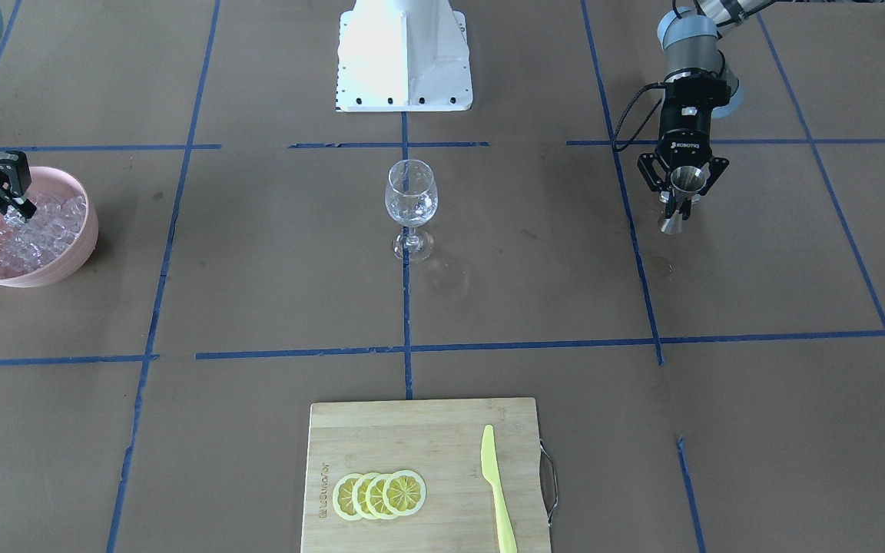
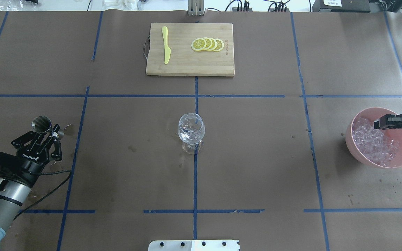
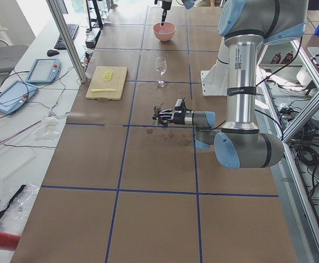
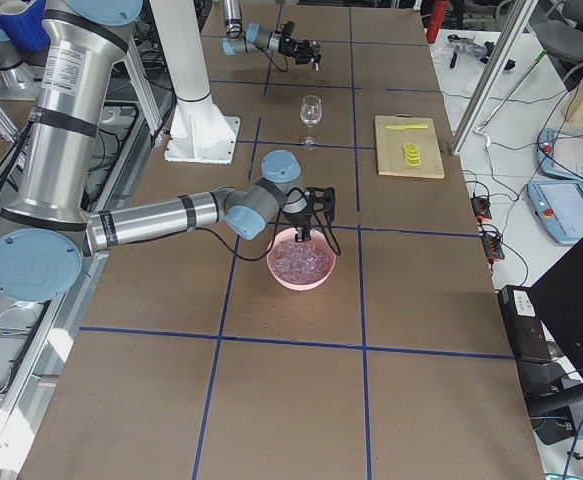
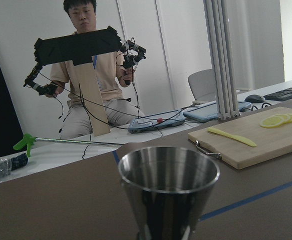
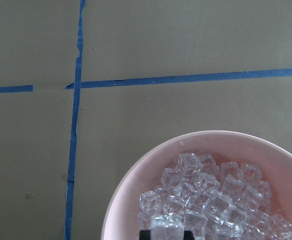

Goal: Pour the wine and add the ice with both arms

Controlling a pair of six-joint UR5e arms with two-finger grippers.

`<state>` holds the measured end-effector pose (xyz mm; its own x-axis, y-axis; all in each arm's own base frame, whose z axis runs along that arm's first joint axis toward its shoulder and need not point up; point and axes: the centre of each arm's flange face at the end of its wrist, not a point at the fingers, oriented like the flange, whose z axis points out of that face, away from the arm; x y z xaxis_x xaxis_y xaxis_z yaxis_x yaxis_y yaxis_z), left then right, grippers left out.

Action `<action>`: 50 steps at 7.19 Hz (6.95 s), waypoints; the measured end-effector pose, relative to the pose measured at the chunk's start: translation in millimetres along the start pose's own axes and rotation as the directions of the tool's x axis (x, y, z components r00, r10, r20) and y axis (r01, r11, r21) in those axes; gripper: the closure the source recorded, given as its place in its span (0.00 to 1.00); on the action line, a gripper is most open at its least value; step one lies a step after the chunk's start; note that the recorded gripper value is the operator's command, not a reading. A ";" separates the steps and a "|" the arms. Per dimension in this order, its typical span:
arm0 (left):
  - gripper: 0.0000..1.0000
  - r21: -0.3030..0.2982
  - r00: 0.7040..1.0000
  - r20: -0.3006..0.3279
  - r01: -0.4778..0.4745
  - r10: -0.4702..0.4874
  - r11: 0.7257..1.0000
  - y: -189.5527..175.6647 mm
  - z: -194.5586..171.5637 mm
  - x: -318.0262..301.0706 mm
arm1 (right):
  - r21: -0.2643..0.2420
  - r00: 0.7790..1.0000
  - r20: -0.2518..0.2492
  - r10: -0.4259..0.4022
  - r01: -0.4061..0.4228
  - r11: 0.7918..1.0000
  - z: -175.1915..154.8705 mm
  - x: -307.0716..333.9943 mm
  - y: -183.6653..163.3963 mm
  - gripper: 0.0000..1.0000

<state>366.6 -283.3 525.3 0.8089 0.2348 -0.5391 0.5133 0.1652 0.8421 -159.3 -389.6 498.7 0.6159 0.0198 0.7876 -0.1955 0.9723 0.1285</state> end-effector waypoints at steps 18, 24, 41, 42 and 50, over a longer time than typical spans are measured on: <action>0.87 -0.098 0.978 0.005 0.210 -0.211 0.973 35.3 3.8 1.8 | 0.020 0.999 0.053 -0.008 0.007 1.000 -19.8 -15.0 -11.0 1.00; 0.24 -0.116 0.977 -0.008 0.209 -0.211 0.971 36.4 3.8 3.4 | 0.132 0.982 0.177 -0.063 0.039 0.990 -79.4 -60.1 -52.0 1.00; 0.00 -0.738 0.958 -0.066 0.141 -0.279 0.660 -65.7 -71.0 14.5 | 0.028 0.938 0.328 -0.108 0.105 0.994 -77.4 -393.0 -98.4 1.00; 0.00 -0.767 0.963 -0.046 0.136 -0.266 0.627 -81.9 -73.0 22.2 | 0.027 0.939 0.326 -0.111 0.108 0.994 -64.6 -418.8 -84.4 1.00; 0.00 -0.840 0.976 0.040 0.149 -0.214 0.521 -227.9 23.2 -36.1 | -0.035 0.956 0.264 -0.127 0.141 0.989 -3.5 -514.0 -5.7 1.00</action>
<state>227.1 -351.6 353.1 0.6911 0.1550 -0.7060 0.1470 0.9262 0.3472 -472.1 -404.5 91.0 0.4118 -0.1662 0.8960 -0.0799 0.9729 0.2172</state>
